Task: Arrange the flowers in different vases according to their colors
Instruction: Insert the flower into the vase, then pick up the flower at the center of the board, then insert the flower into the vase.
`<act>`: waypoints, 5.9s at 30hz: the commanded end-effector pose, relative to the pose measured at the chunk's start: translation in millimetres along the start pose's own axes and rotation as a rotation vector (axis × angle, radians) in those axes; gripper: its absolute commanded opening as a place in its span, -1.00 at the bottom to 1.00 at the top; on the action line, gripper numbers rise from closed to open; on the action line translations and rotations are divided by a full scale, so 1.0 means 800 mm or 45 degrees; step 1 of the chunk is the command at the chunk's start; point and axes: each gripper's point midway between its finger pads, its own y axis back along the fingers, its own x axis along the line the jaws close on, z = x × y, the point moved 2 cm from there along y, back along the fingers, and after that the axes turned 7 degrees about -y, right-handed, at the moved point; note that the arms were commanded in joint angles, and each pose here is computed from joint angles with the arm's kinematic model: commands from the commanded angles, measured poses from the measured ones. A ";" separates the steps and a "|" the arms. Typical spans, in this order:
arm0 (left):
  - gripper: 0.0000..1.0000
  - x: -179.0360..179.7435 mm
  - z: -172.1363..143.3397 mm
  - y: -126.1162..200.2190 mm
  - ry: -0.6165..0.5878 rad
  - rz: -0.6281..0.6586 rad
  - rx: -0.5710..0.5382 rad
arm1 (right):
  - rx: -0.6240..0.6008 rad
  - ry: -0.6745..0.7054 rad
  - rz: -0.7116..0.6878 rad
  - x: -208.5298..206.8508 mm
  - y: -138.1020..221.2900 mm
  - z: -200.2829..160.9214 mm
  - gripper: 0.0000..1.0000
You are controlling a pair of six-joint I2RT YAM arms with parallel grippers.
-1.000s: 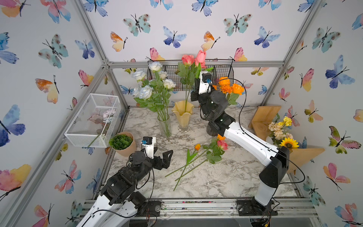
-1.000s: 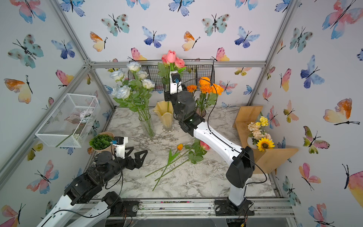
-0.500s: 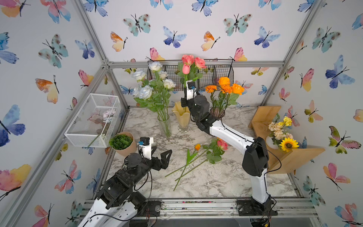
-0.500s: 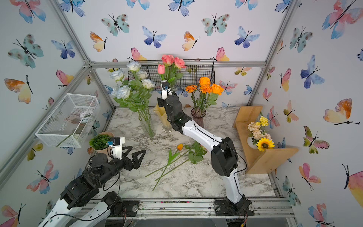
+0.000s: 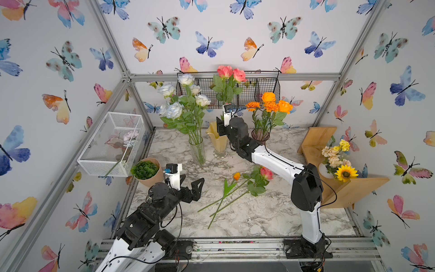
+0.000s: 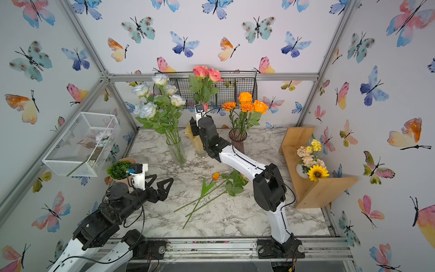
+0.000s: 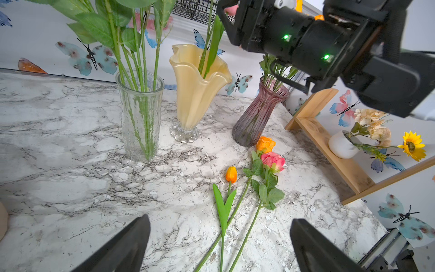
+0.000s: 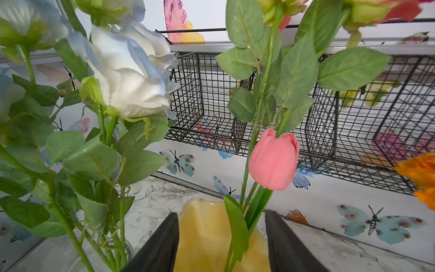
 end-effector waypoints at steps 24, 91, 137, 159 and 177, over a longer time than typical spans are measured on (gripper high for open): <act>0.99 -0.005 0.002 0.002 -0.019 -0.042 -0.023 | 0.958 -0.629 -0.469 -0.146 0.300 -0.221 0.15; 0.91 -0.005 0.000 -0.002 -0.021 -0.037 -0.006 | 0.877 -0.877 -0.890 -0.242 0.255 -0.309 -0.97; 0.99 -0.017 -0.008 -0.006 -0.031 -0.121 0.051 | -0.707 -0.022 0.101 -0.047 0.144 0.288 -0.96; 0.97 -0.009 -0.005 -0.007 -0.020 -0.104 0.035 | -0.461 0.227 0.100 -0.003 0.004 0.129 -0.96; 0.98 -0.007 -0.002 -0.005 -0.017 -0.102 0.020 | -0.213 0.225 0.066 0.014 -0.010 0.108 0.41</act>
